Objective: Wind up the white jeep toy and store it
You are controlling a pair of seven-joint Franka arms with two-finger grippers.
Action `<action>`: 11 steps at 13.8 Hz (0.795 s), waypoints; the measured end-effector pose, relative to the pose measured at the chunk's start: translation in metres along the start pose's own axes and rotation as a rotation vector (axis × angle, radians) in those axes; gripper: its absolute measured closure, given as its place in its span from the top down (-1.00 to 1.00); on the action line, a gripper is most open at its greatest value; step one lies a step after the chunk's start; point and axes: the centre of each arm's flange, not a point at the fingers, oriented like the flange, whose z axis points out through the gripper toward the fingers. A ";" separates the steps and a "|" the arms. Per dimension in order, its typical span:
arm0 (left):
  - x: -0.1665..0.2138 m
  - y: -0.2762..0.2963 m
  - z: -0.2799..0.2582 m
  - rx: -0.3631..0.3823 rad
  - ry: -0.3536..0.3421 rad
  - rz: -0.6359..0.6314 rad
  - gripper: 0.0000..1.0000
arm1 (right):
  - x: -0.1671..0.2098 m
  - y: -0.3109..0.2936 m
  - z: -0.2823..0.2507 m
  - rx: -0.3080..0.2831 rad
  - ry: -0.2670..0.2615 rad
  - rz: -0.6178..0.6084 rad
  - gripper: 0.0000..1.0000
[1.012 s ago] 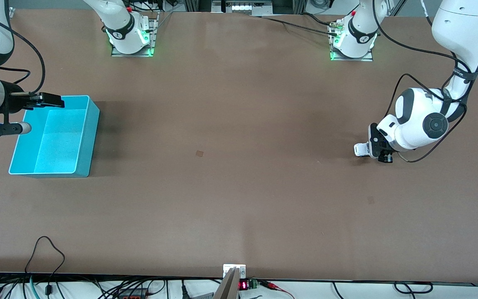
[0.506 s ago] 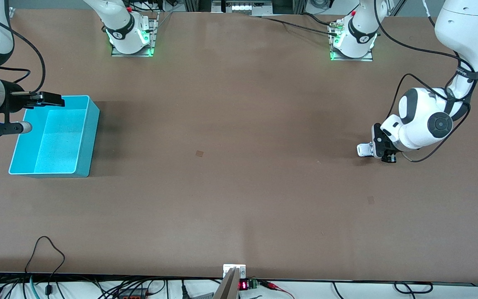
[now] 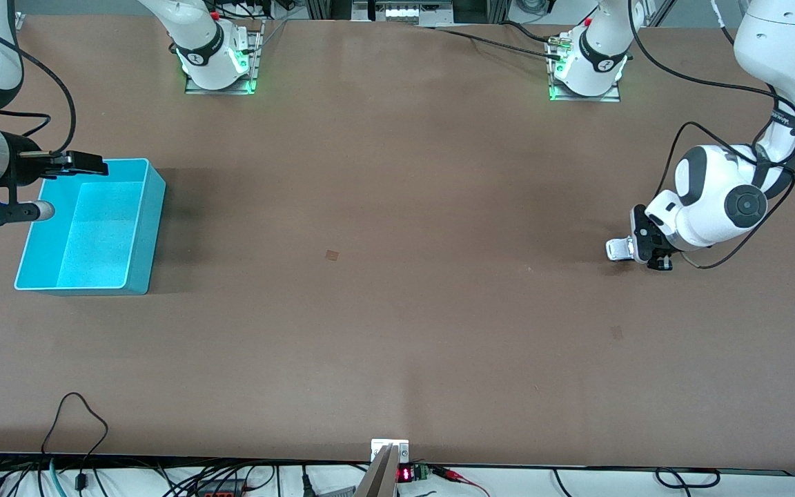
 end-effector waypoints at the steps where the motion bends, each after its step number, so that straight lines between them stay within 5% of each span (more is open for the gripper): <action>1: -0.006 0.001 0.000 0.002 -0.003 -0.005 0.04 | 0.000 0.000 0.000 0.000 0.000 0.000 1.00; 11: -0.046 0.004 0.002 0.012 -0.016 -0.011 0.04 | 0.000 -0.002 0.000 -0.001 -0.001 -0.004 1.00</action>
